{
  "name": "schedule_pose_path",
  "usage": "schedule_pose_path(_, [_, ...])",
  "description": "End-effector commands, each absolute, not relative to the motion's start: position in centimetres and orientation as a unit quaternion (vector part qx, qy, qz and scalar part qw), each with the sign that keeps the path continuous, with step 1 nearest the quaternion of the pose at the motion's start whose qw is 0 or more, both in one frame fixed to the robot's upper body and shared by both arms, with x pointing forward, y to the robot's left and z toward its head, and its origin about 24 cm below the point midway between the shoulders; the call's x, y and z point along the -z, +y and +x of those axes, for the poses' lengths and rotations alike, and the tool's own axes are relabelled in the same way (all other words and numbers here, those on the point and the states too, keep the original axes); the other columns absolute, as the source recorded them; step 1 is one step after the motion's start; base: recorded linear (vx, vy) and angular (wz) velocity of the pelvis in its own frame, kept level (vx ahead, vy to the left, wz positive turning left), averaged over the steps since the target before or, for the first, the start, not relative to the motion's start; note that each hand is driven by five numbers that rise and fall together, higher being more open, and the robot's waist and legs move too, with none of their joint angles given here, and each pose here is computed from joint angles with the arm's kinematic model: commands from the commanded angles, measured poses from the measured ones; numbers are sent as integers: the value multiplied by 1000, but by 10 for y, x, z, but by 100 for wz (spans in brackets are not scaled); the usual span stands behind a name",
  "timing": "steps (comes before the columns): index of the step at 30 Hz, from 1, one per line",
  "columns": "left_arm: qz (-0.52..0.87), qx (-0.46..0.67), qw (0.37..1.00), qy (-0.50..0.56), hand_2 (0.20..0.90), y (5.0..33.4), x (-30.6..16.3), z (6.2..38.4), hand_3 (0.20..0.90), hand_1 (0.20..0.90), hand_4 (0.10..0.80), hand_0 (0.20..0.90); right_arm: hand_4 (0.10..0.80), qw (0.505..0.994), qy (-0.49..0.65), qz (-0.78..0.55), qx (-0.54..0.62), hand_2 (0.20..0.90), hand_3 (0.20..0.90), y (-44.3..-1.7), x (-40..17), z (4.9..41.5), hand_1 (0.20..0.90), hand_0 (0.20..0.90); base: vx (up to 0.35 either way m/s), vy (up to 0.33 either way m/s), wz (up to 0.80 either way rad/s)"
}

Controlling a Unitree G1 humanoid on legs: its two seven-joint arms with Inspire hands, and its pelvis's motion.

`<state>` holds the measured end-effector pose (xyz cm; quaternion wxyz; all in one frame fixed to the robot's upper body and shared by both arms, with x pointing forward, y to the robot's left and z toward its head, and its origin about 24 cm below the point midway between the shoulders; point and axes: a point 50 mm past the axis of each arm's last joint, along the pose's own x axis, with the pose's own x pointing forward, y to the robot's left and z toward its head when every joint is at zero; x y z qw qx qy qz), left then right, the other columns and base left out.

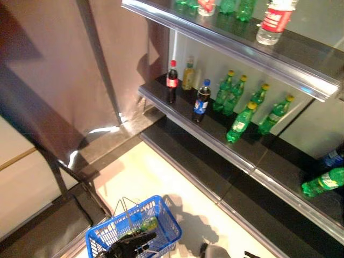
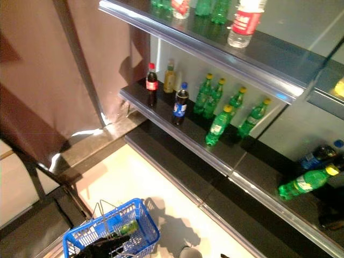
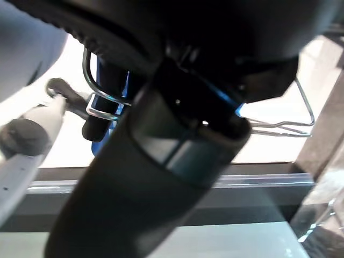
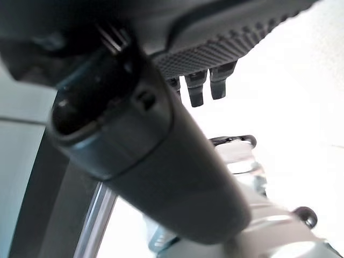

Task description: Pick up the drink and place into the basket.

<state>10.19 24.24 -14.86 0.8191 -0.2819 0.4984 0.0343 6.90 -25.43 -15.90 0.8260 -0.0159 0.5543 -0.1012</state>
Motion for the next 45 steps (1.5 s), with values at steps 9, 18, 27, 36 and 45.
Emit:
schedule_pose_path(9, [-330,24,869,368,300,232,124,161,200,300,100,300,800,837,538,-32,88,900,900,-257,154,89,900,900,-43,-151,-69])
schedule_pose_path(18, [-323,20,864,386,300,232,130,149,200,300,100,300,800,836,538,-32,105,900,900,-263,153,88,900,900,25,-97,-3])
schedule_pose_path(27, [-323,31,865,383,300,231,130,148,200,300,100,300,800,834,542,-30,97,900,900,-259,154,88,900,900,34,-42,4])
schedule_pose_path(36, [-314,31,863,395,300,229,132,144,200,300,100,300,800,834,542,-28,97,900,900,-257,156,85,900,900,20,-38,2])
schedule_pose_path(45, [-337,-5,869,363,300,240,128,146,200,300,100,300,800,833,547,-57,60,900,900,-256,154,91,900,900,-26,-235,-26])
